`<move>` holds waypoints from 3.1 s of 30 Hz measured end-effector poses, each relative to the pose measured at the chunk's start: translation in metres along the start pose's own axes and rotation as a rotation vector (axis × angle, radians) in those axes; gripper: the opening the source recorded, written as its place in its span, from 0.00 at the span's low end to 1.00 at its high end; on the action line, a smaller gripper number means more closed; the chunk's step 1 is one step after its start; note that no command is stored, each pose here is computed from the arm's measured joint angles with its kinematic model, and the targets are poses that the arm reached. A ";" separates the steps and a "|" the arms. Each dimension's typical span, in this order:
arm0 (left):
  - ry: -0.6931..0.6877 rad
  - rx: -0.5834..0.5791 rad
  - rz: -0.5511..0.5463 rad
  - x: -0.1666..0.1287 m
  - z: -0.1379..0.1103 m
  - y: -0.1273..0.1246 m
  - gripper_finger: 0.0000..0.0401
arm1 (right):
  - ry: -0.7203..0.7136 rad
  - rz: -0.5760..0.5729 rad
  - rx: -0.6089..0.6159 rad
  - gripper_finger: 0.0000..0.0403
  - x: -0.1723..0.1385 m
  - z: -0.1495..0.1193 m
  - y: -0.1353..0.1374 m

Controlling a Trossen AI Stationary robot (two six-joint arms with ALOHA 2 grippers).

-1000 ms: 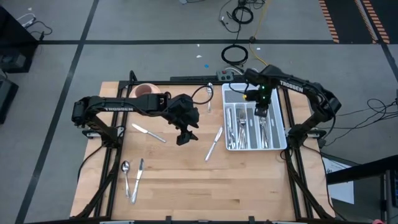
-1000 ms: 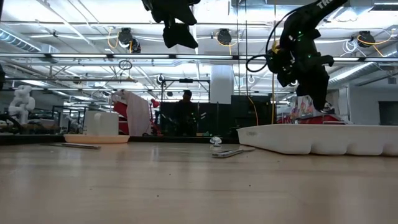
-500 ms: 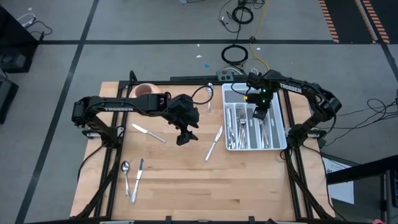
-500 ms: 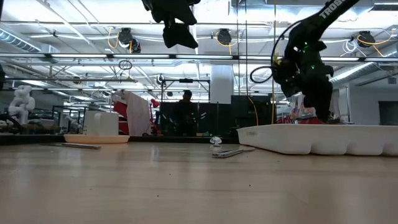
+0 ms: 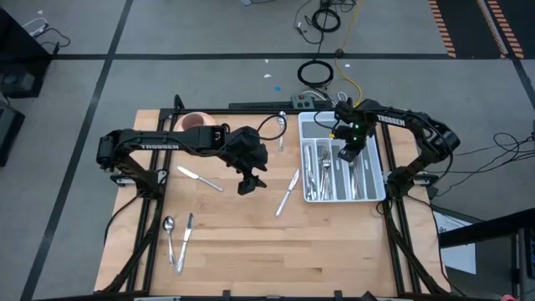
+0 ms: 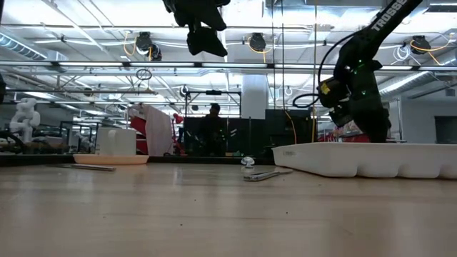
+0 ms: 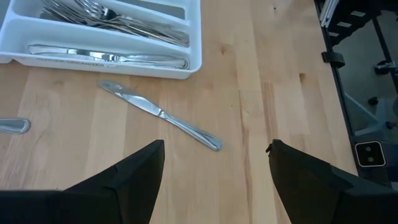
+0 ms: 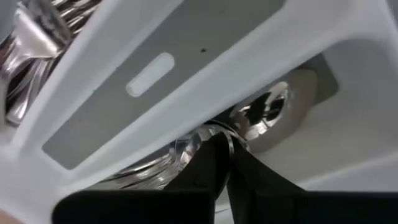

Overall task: Sort silverware
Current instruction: Put the silver spoon into the silverware rack

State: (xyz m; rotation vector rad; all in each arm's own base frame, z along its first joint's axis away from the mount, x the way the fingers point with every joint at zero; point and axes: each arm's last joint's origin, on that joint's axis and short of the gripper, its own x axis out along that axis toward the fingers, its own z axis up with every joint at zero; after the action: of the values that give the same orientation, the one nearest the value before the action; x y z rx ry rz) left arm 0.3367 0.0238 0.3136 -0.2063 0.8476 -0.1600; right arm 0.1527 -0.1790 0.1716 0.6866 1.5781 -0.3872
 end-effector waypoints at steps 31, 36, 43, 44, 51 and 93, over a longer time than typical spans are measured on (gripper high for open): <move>0.248 -0.013 0.347 -0.001 -0.027 0.006 0.72 | -0.420 -0.076 0.085 0.44 -0.121 -0.025 0.021; 0.483 -0.069 0.394 0.025 -0.080 0.007 0.72 | -0.664 -0.046 0.039 0.44 -0.163 -0.045 0.046; 0.795 -0.046 0.404 0.049 -0.172 -0.004 0.72 | -0.790 -0.011 -0.010 0.44 -0.179 -0.066 0.070; 0.817 -0.064 0.390 0.050 -0.181 -0.008 0.72 | -0.791 -0.014 -0.016 0.44 -0.179 -0.066 0.072; 0.696 -0.455 0.497 0.030 -0.203 -0.061 0.72 | -0.766 -0.018 -0.048 0.44 -0.175 -0.062 0.086; 0.476 -1.270 1.017 0.044 -0.303 -0.152 0.09 | -0.707 0.044 -0.145 0.44 -0.143 -0.050 0.135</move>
State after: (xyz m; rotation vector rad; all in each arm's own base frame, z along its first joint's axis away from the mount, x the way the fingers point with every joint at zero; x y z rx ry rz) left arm 0.1276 -0.1688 0.1237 -0.9053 1.3356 1.3705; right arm 0.2002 -0.0742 0.3385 0.4042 0.9064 -0.4195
